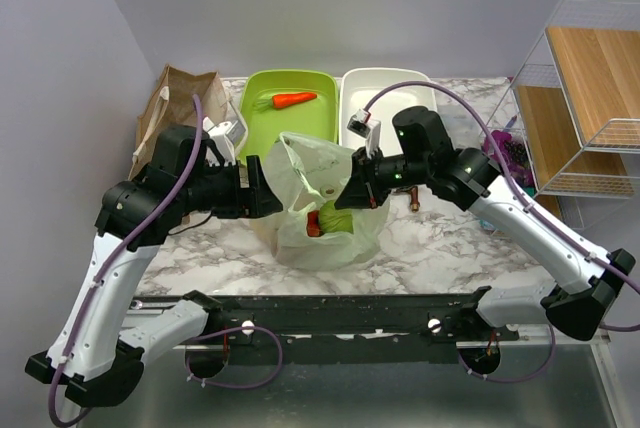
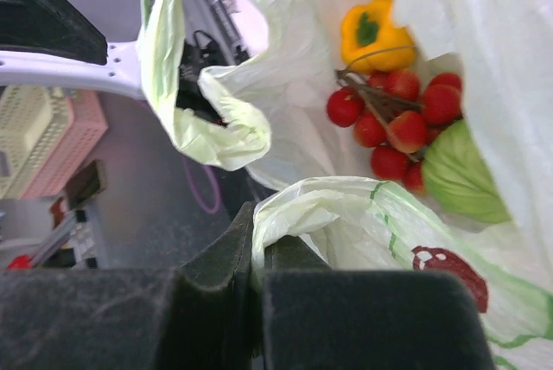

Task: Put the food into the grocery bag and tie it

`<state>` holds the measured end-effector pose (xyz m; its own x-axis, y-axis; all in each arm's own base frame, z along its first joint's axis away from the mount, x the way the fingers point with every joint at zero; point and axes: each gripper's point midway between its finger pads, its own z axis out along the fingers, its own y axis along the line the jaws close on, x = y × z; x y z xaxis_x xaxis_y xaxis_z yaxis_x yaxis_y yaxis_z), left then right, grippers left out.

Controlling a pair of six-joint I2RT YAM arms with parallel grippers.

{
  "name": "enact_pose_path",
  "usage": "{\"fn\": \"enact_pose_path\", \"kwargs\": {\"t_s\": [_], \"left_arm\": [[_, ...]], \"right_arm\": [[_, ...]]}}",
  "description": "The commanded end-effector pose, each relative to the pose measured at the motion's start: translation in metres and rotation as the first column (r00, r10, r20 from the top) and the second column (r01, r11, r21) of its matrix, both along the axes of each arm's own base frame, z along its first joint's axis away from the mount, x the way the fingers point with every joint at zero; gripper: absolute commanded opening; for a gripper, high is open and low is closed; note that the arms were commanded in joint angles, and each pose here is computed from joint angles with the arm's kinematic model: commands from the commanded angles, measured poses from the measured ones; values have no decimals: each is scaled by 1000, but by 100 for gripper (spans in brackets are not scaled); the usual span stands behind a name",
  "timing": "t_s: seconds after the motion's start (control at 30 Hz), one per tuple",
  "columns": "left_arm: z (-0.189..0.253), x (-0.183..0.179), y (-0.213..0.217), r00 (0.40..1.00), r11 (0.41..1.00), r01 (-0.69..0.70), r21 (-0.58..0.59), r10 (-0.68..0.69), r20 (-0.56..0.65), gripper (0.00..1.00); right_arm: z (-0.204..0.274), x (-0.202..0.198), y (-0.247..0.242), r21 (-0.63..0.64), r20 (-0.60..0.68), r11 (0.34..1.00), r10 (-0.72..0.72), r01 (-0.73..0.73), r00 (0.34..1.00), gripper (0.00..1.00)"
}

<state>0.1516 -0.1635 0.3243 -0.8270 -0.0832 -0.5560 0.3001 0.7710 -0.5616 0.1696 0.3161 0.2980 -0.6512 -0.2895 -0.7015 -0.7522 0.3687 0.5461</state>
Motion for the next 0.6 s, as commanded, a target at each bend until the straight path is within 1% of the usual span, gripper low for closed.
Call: {"fn": "enact_pose_path", "kwargs": {"t_s": [0.0,0.13,0.23,0.4,0.5,0.57], "left_arm": [[5,24,9,984,997,-74,16,70,163,74],[9,33,2,978,997,-72,-16,73,194,74],[8,38,-4,978,998,-61,-26,65,197,74],[1,42,-16,981,999,-20,-25,24,192,74],[-1,38,-29,979,999,47,-25,-41,201,74],[-4,37,-33,976,998,59,-2,-58,209,74]], "right_arm": [[6,30,-9,-3,179,993,-115,117,977,1],[30,47,-9,129,285,972,-225,195,932,1],[33,51,-4,182,298,964,-242,194,923,1],[28,48,15,199,280,969,-200,147,939,1],[28,41,33,209,291,974,-153,93,945,1],[30,34,45,214,303,976,-106,41,947,1]]}}
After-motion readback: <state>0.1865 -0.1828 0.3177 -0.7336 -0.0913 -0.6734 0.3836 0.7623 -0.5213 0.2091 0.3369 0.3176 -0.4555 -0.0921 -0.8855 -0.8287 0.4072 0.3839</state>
